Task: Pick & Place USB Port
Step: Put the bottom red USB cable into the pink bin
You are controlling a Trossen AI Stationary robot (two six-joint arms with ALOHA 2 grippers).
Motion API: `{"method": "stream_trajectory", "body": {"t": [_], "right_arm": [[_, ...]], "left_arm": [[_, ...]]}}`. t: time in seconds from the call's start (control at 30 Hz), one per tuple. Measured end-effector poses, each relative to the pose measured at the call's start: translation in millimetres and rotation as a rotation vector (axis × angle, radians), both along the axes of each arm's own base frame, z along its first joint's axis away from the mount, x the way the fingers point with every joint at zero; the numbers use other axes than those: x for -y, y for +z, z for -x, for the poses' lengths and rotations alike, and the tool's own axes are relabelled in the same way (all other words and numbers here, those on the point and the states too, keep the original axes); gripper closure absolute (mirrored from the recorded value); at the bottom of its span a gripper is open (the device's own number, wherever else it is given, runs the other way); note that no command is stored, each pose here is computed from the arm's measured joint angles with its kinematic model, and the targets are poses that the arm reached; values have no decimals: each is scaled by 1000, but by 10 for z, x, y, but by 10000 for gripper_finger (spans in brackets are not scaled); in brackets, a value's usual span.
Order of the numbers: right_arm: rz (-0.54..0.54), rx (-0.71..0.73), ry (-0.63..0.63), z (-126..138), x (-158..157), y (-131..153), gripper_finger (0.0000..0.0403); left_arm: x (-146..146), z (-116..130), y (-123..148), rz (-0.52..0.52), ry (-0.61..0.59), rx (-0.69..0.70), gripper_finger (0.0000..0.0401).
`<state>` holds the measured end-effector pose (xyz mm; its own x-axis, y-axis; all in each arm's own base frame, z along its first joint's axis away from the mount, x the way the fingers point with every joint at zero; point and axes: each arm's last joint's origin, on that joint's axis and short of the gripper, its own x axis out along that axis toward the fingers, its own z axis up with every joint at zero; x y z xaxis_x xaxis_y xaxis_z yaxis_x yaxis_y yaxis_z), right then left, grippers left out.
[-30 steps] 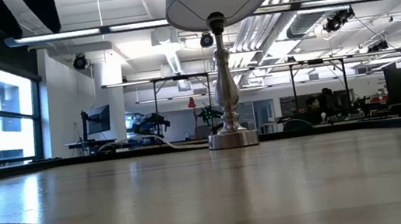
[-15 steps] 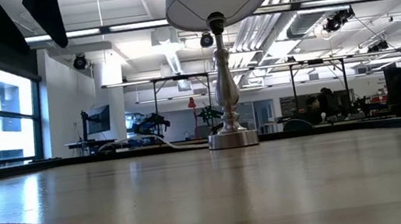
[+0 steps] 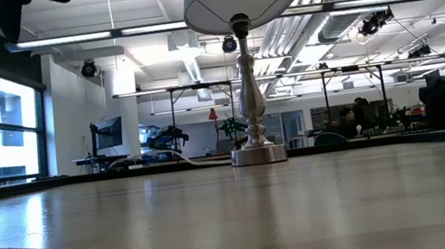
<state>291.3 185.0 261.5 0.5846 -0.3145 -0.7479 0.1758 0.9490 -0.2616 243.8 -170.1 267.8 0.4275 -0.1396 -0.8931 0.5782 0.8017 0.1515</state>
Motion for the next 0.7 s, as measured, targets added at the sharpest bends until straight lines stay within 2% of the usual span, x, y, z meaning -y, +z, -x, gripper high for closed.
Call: {"method": "stream_trajectory", "body": {"t": [0.33,0.6,0.7], "right_arm": [[-14,13,2,-13,-10,6,265],[-15,13,5,-14,-11,6,265],[-17,14,5,-15,-13,6,265]], "left_arm": [[102,-147,-75,53,34,60,238],[208,-262,-343,71,6,-31,238],[251,-292,-408,132,-13,-76,238]]}}
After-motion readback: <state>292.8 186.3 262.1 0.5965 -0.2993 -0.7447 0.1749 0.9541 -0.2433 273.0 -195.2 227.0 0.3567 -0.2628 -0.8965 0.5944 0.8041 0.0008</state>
